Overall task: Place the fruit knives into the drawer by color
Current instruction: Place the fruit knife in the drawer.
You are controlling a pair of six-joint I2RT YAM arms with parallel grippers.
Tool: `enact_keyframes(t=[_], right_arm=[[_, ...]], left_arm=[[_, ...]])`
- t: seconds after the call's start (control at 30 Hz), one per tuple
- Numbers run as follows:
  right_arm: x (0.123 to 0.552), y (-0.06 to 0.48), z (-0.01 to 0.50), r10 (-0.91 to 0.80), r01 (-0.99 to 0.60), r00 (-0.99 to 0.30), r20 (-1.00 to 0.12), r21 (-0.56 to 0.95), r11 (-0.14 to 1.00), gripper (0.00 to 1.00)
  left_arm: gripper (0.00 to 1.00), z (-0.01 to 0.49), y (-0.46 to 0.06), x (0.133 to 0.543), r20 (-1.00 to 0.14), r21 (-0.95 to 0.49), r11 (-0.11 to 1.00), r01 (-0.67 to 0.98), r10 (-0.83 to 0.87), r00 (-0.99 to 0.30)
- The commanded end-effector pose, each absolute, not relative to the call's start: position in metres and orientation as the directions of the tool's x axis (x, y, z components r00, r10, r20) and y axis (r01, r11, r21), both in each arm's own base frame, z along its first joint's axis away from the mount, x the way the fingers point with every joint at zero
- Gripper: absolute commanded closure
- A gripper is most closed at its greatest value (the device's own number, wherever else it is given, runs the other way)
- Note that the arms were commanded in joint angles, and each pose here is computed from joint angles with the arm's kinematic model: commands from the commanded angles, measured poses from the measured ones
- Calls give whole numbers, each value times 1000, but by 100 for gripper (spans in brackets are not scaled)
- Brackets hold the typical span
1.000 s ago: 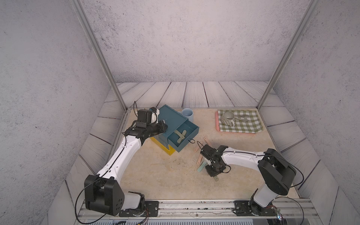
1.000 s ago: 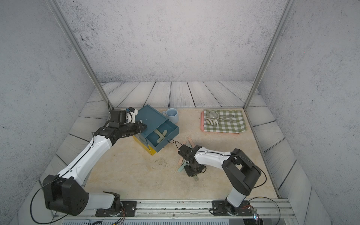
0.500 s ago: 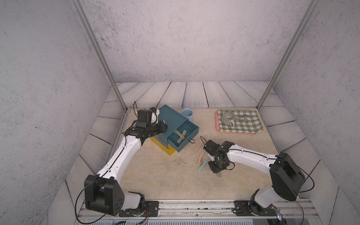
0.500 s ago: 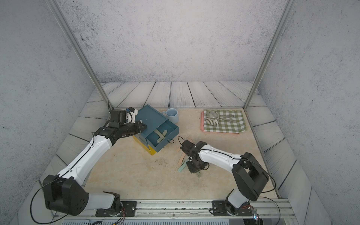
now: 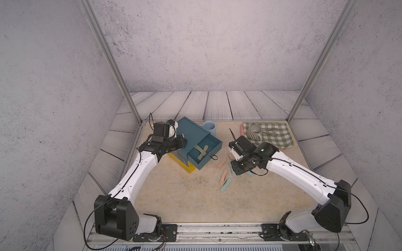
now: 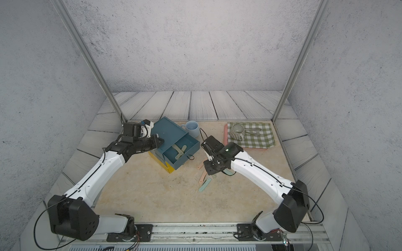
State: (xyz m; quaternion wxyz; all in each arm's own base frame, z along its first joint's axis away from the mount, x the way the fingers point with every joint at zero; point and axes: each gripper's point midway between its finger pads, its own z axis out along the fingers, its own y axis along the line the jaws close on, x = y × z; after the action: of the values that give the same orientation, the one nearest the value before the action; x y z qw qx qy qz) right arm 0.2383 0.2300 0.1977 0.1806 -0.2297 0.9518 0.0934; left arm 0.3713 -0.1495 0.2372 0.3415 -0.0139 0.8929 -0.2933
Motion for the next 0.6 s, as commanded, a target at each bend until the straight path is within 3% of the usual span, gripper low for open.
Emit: enact_keyframes(t=[0.0, 0.33, 0.57], right_arm=[[235, 243, 225, -411, -521, -798, -441, 162, 838, 79], [269, 315, 296, -282, -577, -742, -608, 366, 730, 78], [298, 351, 314, -118, -505, -777, -618, 502, 702, 78]], left_arm=[[100, 200, -139, 354, -502, -502, 860, 88, -207, -840], [100, 197, -140, 354, -495, -504, 859, 84, -208, -844], [100, 198, -139, 354, -500, -504, 859, 85, -210, -840]])
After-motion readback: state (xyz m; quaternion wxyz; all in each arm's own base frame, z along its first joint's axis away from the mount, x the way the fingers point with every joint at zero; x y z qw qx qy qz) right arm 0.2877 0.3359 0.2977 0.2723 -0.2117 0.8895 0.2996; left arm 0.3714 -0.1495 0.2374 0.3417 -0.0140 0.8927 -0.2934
